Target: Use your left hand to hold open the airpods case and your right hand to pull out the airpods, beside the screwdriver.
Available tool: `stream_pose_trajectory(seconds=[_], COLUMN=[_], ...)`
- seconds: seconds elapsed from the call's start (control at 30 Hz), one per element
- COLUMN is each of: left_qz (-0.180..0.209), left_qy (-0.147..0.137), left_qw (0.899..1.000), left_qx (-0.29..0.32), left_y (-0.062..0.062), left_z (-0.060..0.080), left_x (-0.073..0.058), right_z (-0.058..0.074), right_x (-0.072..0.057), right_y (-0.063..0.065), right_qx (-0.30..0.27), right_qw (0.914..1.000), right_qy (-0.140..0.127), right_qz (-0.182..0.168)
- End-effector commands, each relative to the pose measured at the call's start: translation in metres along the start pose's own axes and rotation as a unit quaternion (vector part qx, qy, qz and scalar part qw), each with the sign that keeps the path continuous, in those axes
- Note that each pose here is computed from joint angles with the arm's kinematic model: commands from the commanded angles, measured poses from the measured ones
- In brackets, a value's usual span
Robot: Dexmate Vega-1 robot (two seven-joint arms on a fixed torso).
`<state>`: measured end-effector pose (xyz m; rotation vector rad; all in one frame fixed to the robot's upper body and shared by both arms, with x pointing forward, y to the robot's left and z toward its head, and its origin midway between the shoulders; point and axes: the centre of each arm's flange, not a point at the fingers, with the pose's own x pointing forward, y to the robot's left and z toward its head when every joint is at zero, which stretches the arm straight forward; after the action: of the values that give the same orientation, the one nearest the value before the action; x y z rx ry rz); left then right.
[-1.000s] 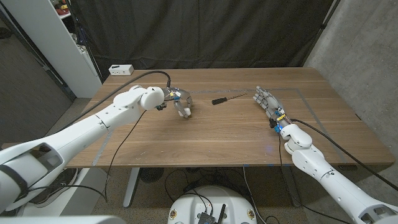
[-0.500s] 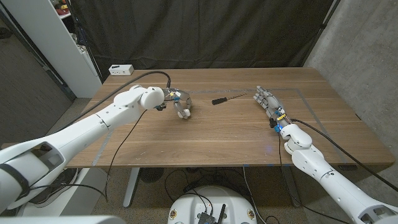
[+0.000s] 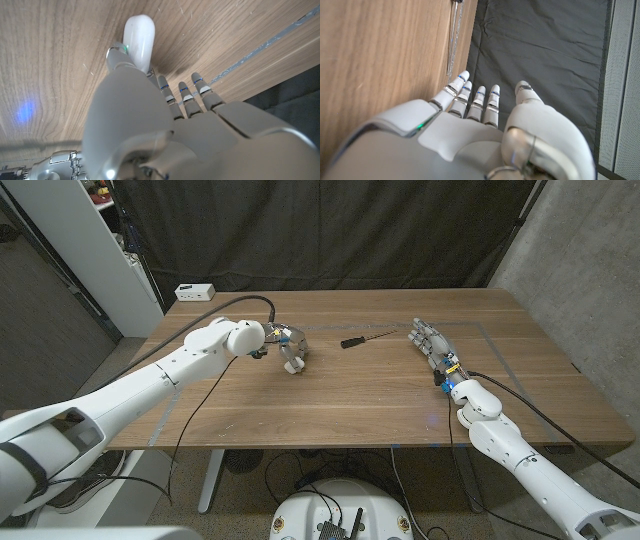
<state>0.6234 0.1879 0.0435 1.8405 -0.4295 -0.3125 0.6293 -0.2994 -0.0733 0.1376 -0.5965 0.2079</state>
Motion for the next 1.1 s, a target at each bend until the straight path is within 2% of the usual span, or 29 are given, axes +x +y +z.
stream_pose_trajectory(seconds=[0.03,0.13,0.33,0.4,0.53,0.83,0.9,0.93,0.97,1.03,1.1], left_qz=[-0.018,-0.019,0.003,0.008,0.012,-0.002,-0.032,-0.033,-0.049,-0.032,-0.037], left_qy=[0.010,0.011,0.013,0.003,0.003,0.013,0.015,0.015,0.035,0.035,0.044], left_qw=[1.000,1.000,1.000,1.000,1.000,1.000,0.999,0.999,0.998,0.999,0.998], left_qx=[0.011,0.013,0.012,0.004,0.008,0.017,0.002,0.002,0.015,0.014,0.023], left_y=[0.004,0.004,0.004,0.004,0.005,0.007,0.007,0.007,0.008,0.006,0.006], left_z=[0.000,0.000,0.000,-0.001,0.000,0.002,0.002,0.002,0.004,0.002,0.003], left_x=[-0.003,-0.005,-0.012,-0.012,-0.013,-0.014,-0.012,-0.012,-0.013,-0.017,-0.019], right_z=[0.000,0.000,-0.001,-0.001,-0.001,-0.003,-0.004,-0.004,-0.004,-0.004,-0.005], right_x=[0.001,0.002,0.003,0.003,0.003,0.003,0.003,0.003,0.002,0.002,0.001], right_y=[0.000,0.000,0.001,0.001,0.002,0.002,0.003,0.003,0.003,0.004,0.004], right_qx=[0.001,0.001,0.003,0.002,0.002,0.005,0.005,0.005,0.005,0.004,0.006], right_qw=[1.0000,1.0000,1.0000,1.0000,1.0000,1.0000,1.0000,1.0000,1.0000,1.0000,1.0000], right_qy=[0.002,0.003,0.005,0.006,0.006,0.005,0.006,0.005,0.005,0.004,0.004], right_qz=[0.000,0.003,0.004,0.005,0.003,0.001,0.001,0.001,0.001,0.001,-0.002])
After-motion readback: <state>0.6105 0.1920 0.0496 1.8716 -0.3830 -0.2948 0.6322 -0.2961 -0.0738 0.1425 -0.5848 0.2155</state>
